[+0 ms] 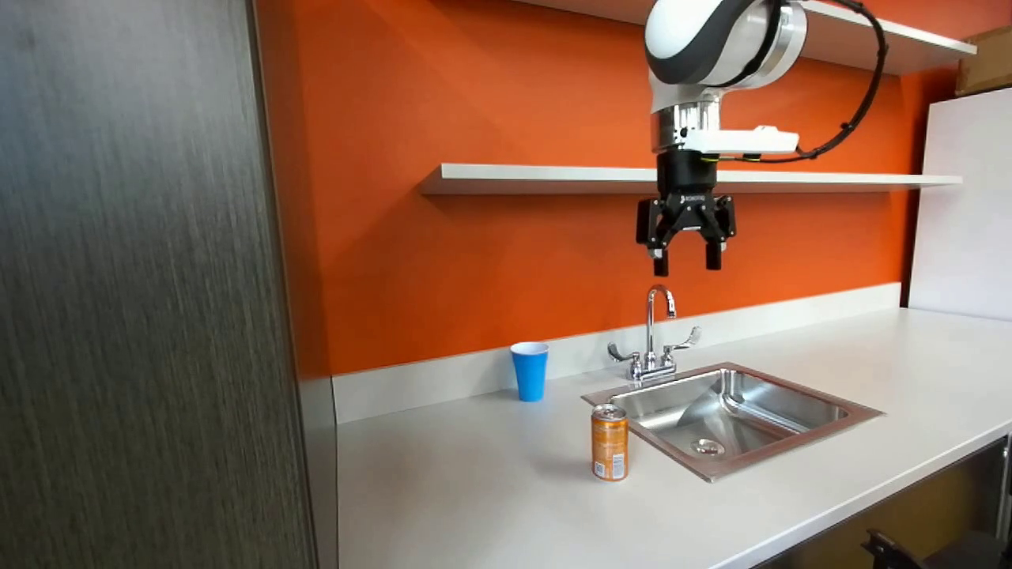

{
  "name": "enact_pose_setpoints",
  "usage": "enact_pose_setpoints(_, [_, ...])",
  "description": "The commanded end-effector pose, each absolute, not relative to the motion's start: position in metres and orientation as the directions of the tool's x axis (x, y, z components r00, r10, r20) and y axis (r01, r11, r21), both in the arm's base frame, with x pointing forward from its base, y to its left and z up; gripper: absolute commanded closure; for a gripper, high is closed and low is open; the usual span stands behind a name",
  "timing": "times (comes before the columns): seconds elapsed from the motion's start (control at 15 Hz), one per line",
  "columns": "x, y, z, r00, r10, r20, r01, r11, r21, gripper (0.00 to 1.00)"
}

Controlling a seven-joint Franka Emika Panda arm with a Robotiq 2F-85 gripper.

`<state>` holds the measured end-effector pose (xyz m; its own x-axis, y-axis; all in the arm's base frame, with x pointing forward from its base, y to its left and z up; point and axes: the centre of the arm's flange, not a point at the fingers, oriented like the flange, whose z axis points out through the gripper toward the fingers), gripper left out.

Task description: Put the can on the shelf

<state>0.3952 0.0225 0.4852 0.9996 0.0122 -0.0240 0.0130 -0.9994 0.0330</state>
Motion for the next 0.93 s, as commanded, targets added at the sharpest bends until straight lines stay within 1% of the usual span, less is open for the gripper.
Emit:
enact_pose_setpoints(0.0, [0.411, 0.043, 0.473, 0.999, -0.005, -0.053, -0.004, -1.000, 0.013, 0.00])
enact_pose_setpoints(0.53, [0.433, 0.058, 0.415, 0.992, 0.001, -0.128, -0.002, -1.000, -0.023, 0.00])
enact_pose_setpoints(0.87, [0.440, 0.065, 0.375, 0.985, 0.029, -0.167, 0.027, -1.000, -0.015, 0.00])
